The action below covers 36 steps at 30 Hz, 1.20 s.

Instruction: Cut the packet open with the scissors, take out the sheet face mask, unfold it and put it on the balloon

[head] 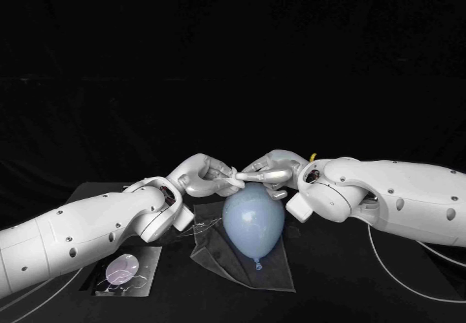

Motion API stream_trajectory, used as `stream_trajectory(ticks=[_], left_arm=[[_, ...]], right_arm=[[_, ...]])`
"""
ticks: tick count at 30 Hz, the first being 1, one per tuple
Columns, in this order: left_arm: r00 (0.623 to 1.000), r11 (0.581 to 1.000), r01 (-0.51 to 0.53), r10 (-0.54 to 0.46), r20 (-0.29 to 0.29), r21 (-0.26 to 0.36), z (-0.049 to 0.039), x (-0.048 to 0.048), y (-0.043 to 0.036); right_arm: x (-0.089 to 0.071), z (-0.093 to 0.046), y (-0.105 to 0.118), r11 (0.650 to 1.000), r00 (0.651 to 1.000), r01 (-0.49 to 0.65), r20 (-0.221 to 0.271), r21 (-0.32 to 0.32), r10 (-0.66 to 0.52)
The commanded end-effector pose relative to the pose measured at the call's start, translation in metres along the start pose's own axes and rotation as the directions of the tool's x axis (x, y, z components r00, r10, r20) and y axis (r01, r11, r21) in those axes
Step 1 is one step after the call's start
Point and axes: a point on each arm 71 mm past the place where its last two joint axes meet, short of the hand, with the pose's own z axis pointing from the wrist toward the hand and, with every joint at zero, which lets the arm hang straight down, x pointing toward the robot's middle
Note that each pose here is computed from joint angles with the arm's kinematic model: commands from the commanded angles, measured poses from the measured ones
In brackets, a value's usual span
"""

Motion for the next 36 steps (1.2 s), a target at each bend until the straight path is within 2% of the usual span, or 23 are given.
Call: stream_trajectory(ticks=[1, 15, 28, 36], left_arm=[[1.000, 1.000, 0.005, -0.004, -0.012, 0.012, 0.0009, 0.0012, -0.0025], [1.000, 1.000, 0.006, -0.006, -0.014, 0.015, 0.0014, 0.0022, -0.0032], [1.000, 1.000, 0.011, -0.011, -0.005, 0.020, 0.0008, 0.0011, -0.0035], [0.999, 0.999, 0.024, -0.025, 0.024, 0.030, 0.0003, -0.0018, -0.0036]], right_arm=[[0.003, 0.000, 0.001, 1.000, 0.999, 0.028, -0.021, -0.008, -0.029], [0.004, 0.001, 0.004, 0.999, 0.999, 0.030, 0.021, -0.034, -0.029], [-0.005, -0.002, 0.007, 0.995, 0.992, 0.010, 0.128, -0.097, 0.003], [-0.008, -0.006, 0.008, 0.991, 0.985, -0.014, 0.170, -0.133, 0.037]])
